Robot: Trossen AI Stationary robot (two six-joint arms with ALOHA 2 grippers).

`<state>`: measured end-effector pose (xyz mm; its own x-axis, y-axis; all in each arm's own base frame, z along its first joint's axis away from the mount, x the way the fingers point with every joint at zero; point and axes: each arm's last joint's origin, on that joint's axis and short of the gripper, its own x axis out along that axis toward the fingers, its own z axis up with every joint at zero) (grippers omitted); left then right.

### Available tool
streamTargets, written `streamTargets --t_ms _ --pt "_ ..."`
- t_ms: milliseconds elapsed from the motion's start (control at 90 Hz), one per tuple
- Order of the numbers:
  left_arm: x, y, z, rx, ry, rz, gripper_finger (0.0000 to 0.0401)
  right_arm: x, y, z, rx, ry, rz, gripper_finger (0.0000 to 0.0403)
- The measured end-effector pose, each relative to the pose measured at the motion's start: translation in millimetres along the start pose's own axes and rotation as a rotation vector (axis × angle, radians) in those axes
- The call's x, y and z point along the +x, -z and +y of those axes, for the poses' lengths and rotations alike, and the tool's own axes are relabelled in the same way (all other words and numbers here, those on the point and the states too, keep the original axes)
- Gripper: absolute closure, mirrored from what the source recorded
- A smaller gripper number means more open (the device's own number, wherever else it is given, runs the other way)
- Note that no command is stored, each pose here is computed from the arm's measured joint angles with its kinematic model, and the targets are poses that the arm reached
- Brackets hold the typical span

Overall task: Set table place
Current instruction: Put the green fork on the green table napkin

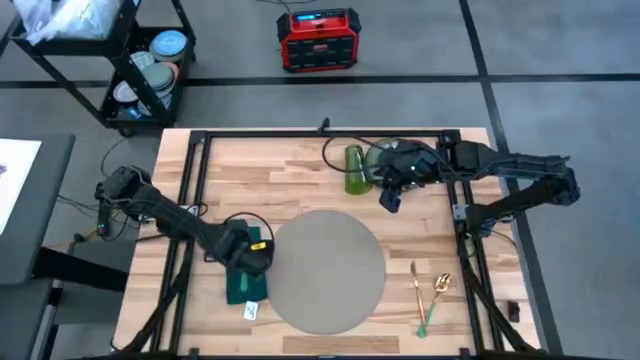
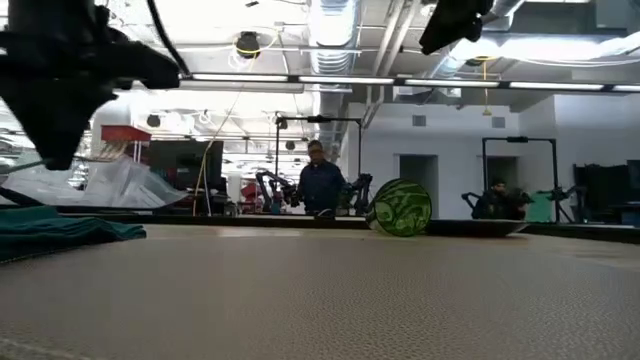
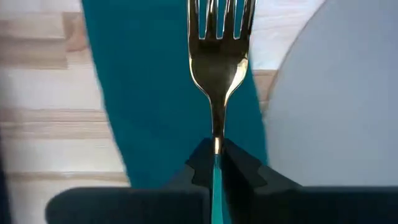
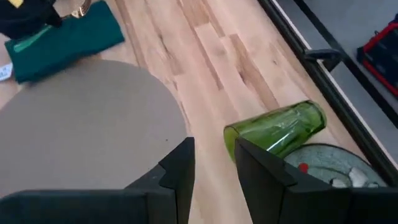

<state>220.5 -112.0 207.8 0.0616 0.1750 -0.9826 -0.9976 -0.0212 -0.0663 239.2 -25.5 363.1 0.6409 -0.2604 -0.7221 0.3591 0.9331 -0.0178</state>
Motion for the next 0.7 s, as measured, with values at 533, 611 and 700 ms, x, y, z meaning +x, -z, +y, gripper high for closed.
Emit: streamTargets --t_ms 533,611,700 --pt "33 21 11 -0.067 -0.009 0.032 0.0401 0 2 1 -0.032 -0.002 0.019 0.03" --pt "36 19 13 -0.071 -0.024 0.025 0.0401 -1 3 3 -0.038 -0.007 0.026 0.03" --pt "37 18 15 -0.071 -0.033 0.024 0.0401 -1 4 5 -0.047 -0.015 0.027 0.03"
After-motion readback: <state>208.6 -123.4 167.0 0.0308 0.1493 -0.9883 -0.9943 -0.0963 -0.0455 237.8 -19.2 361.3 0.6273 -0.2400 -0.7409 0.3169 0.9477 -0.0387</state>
